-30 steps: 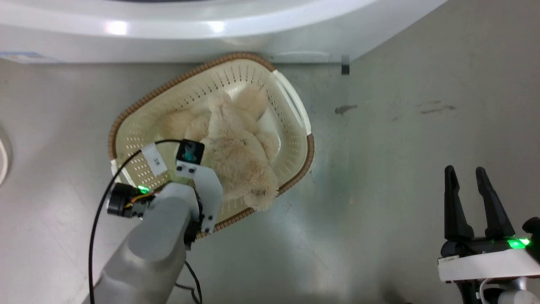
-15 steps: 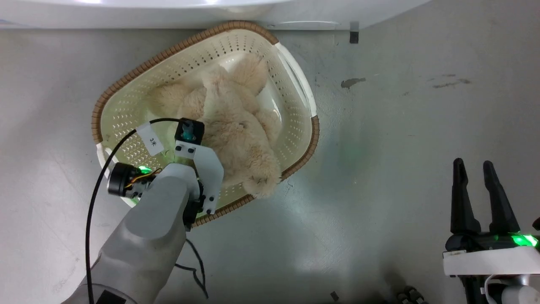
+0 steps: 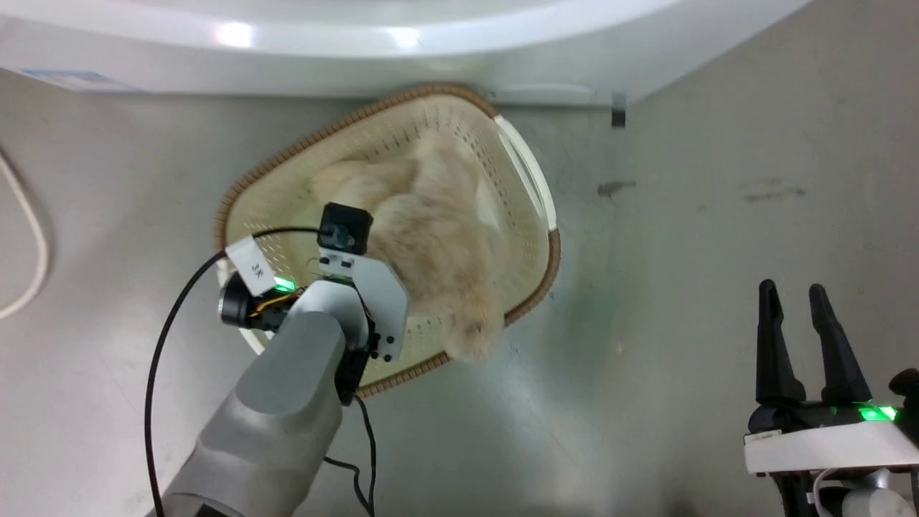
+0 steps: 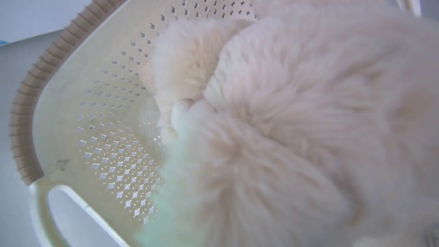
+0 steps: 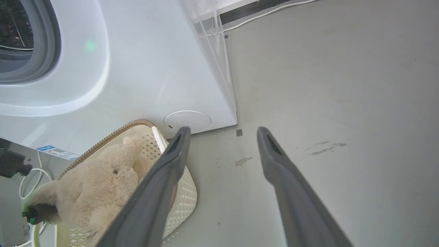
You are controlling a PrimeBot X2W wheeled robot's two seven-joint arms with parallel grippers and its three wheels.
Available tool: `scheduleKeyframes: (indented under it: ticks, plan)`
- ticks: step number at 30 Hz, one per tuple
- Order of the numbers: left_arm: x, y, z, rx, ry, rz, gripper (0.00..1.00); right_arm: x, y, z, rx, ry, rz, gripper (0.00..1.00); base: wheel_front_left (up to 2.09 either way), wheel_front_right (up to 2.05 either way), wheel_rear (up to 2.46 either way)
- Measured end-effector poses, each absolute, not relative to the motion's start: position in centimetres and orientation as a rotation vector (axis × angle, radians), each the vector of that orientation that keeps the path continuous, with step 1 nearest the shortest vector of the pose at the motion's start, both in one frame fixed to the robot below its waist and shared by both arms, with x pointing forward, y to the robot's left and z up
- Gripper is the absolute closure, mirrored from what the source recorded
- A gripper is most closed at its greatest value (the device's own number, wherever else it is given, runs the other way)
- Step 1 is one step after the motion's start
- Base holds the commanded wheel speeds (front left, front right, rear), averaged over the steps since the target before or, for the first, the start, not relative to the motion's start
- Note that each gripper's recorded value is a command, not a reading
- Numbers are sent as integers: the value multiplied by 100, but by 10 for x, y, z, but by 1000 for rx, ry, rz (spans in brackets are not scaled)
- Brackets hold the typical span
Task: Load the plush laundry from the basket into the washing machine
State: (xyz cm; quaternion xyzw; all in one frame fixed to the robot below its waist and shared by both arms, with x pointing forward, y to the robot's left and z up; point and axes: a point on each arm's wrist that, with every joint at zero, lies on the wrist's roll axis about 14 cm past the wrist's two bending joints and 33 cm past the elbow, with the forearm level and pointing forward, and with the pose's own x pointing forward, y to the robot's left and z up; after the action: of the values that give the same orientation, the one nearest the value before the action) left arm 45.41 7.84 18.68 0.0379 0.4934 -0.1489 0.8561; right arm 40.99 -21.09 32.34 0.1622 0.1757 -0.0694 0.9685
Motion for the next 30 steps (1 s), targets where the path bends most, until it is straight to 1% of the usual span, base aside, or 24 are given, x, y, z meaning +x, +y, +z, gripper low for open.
scheduleKeyframes:
  ticks: [6,12,13,23,24,30]
  plan:
    - [476,73,238,22,803,-322,100,414,-201,344,334,307,-103,0,0,0,0]
    - [480,74,283,-49,666,-286,100,416,-194,367,338,254,-71,0,0,0,0]
    - [481,80,306,-79,601,-257,100,411,-190,377,338,239,-57,0,0,0,0]
    - [475,93,388,-214,381,-174,100,389,-179,409,349,192,-14,0,0,0,0]
    - [472,96,405,-237,335,-157,100,384,-177,415,350,183,-5,0,0,0,0]
    - [462,103,453,-284,203,-124,100,370,-173,432,358,148,15,0,0,0,0]
